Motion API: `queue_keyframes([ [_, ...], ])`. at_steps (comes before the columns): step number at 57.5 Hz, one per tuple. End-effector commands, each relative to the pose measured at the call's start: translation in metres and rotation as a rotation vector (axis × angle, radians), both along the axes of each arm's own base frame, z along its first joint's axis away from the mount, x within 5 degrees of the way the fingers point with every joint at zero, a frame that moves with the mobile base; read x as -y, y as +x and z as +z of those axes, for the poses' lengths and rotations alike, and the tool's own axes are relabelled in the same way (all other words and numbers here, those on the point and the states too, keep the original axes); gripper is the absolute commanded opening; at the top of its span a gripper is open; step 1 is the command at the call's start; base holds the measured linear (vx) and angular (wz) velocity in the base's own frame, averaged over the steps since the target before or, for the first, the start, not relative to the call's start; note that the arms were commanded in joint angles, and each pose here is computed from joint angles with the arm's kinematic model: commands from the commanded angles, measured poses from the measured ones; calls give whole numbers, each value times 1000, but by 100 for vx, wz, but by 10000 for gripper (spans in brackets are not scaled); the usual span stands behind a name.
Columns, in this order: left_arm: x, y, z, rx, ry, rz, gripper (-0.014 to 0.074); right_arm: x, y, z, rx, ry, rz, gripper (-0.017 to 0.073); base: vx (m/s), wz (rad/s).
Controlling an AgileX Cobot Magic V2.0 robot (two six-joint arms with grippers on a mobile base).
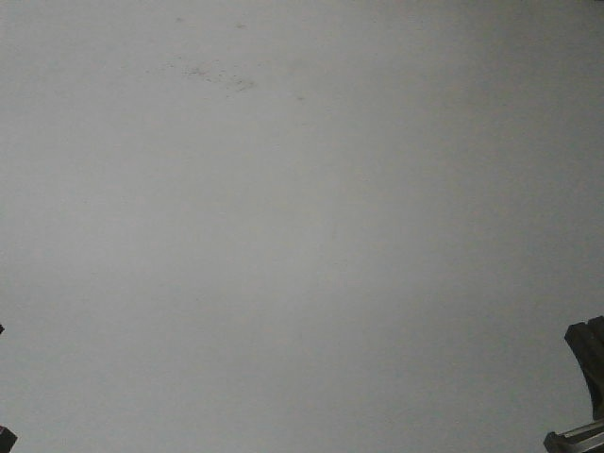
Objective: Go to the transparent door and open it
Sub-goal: 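Drive the base across the floor toward the wooden platform and door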
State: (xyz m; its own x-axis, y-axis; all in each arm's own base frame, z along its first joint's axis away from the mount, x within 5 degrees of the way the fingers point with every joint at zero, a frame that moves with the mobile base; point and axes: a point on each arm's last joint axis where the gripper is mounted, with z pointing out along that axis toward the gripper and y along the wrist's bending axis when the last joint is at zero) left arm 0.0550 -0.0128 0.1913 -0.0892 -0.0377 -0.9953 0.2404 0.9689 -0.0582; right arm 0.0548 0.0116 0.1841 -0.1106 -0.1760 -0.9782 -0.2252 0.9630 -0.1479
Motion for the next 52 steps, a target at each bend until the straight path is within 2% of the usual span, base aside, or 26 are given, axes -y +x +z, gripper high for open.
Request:
queue_keyframes([
  [1,2,0,-2,62,-24,-20,0,0,0,4,84,6,-8,0,0,0],
  [52,2,0,-2,62,-24,-20,0,0,0,4,84,6,-8,0,1,3],
])
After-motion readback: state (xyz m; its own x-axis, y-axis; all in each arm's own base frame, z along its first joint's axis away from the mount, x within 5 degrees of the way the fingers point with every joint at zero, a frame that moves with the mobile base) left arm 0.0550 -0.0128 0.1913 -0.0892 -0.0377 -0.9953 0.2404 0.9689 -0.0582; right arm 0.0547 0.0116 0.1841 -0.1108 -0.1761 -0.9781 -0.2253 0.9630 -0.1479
